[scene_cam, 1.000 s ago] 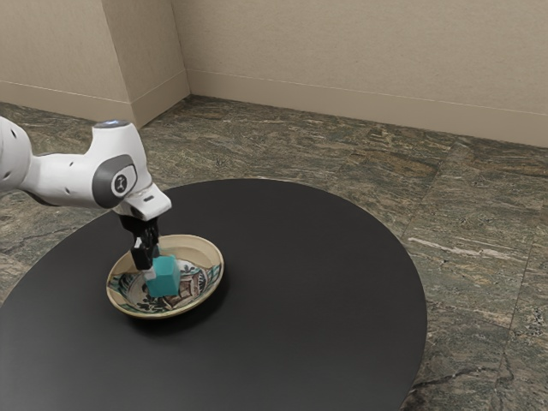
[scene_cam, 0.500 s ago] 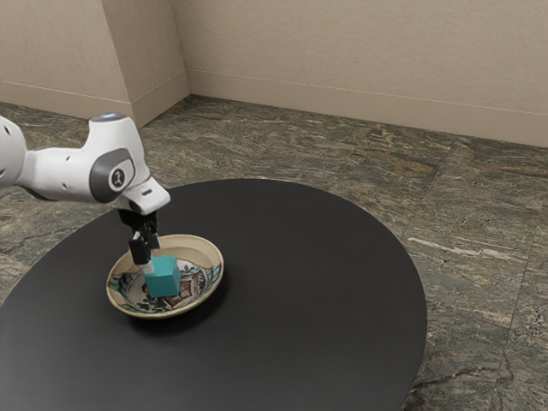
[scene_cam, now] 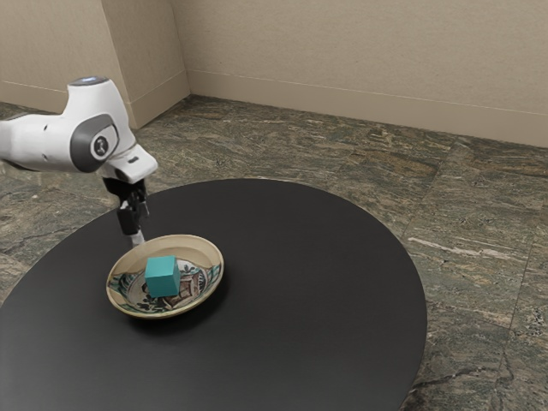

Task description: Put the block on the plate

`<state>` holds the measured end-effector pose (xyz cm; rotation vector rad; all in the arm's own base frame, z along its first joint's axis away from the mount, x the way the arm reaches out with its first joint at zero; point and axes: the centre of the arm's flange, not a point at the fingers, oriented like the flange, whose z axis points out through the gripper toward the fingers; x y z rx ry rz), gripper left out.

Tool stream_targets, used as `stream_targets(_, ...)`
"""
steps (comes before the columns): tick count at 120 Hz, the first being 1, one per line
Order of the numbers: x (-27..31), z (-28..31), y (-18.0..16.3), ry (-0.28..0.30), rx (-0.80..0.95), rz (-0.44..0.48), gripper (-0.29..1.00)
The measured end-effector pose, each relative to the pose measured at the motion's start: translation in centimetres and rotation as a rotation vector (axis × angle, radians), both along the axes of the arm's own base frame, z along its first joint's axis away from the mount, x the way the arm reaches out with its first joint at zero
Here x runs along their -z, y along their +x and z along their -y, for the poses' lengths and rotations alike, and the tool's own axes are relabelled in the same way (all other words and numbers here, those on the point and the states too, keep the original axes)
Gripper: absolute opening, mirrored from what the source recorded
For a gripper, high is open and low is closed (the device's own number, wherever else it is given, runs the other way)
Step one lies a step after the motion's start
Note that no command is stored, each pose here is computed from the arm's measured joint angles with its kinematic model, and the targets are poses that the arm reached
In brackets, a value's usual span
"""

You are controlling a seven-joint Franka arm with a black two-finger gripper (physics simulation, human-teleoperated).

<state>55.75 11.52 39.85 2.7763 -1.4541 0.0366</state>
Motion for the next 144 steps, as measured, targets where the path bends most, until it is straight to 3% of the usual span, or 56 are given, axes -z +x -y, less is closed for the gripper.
stream_targets(66,-10.6,-3.1,0.5,0.044,-0.092,0.048,0.70)
stream_targets(101,-16.8,0.7,1.7,0.089,-0.138,0.059,0.70)
stream_targets(144,-20.7,2.5,1.2,0.086,-0.430,0.023,0.70)
